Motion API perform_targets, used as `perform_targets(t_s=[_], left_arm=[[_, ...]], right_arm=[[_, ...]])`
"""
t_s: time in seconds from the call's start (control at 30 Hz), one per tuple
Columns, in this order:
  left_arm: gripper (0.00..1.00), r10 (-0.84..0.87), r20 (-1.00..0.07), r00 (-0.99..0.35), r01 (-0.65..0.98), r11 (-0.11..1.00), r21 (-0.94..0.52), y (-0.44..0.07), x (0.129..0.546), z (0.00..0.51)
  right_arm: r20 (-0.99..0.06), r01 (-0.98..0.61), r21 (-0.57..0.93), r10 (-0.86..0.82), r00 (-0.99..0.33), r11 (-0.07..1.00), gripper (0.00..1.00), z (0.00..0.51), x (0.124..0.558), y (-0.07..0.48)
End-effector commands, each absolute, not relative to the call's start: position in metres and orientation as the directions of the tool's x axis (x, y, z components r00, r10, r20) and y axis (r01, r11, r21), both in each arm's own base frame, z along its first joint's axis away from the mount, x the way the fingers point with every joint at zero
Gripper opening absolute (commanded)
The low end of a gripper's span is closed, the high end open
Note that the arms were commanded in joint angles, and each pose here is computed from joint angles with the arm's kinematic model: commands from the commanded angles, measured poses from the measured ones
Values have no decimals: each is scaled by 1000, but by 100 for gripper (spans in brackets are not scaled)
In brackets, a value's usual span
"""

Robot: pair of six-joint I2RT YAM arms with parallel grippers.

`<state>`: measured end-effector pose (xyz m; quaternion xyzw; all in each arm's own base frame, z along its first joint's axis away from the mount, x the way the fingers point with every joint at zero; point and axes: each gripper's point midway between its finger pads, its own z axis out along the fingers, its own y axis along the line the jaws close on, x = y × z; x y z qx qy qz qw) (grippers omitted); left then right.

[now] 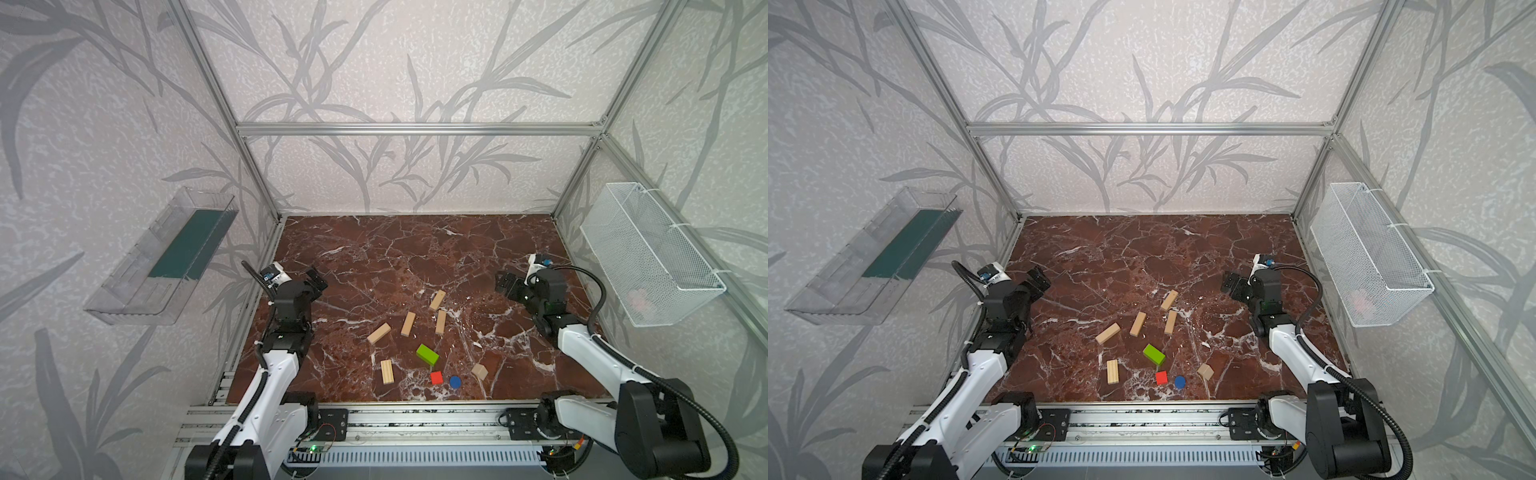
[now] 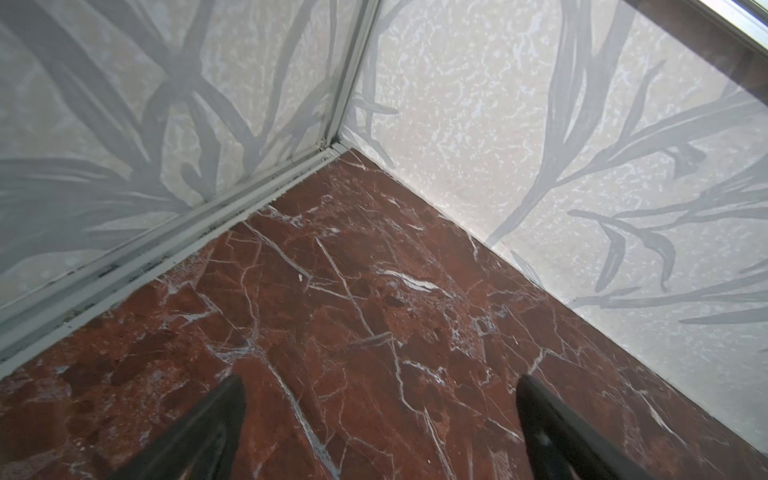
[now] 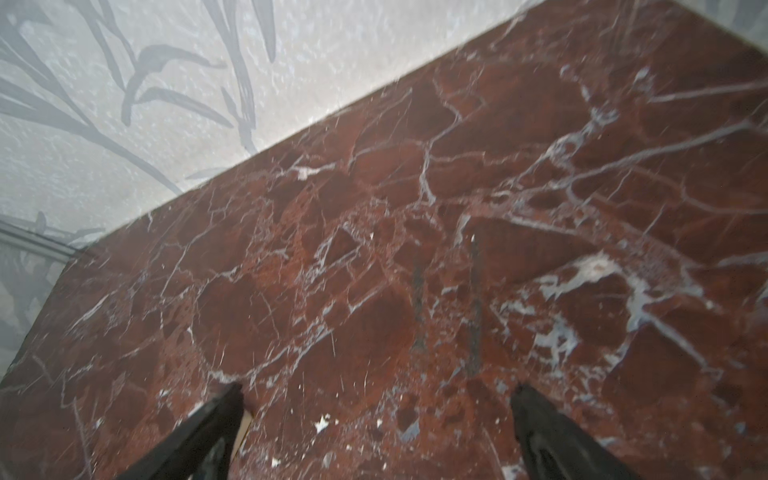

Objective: Build the wood block tower
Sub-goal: 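Move both grippers forward over the scattered wooden blocks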

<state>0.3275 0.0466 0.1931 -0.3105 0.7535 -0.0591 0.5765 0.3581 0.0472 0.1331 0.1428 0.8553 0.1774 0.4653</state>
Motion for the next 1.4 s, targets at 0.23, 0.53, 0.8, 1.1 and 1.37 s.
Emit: perform_targets(t_s=[0.23,0.53,0.8,1.1,1.37], left_arm=[[99,-601,-607,-519,-324,796,-511,-25,306,167],[99,-410,-489,-770,-178,874,-453,-116,280,144],[90,-209,-370,-905,-53,920,-389,-185,254,115],[79,-24,-343,-939,68,965,-254,-232,251,95],[74,67,-291,-954,116,981,-153,-251,259,73]], right_arm=[[-543,15,516,340,-768,856,99,124,329,96],[-489,-116,394,101,-866,912,99,115,289,144],[-399,-162,397,11,-917,903,99,99,249,181],[-364,-171,466,12,-931,868,99,88,239,197],[-394,-205,472,-3,-919,857,99,97,244,202]])
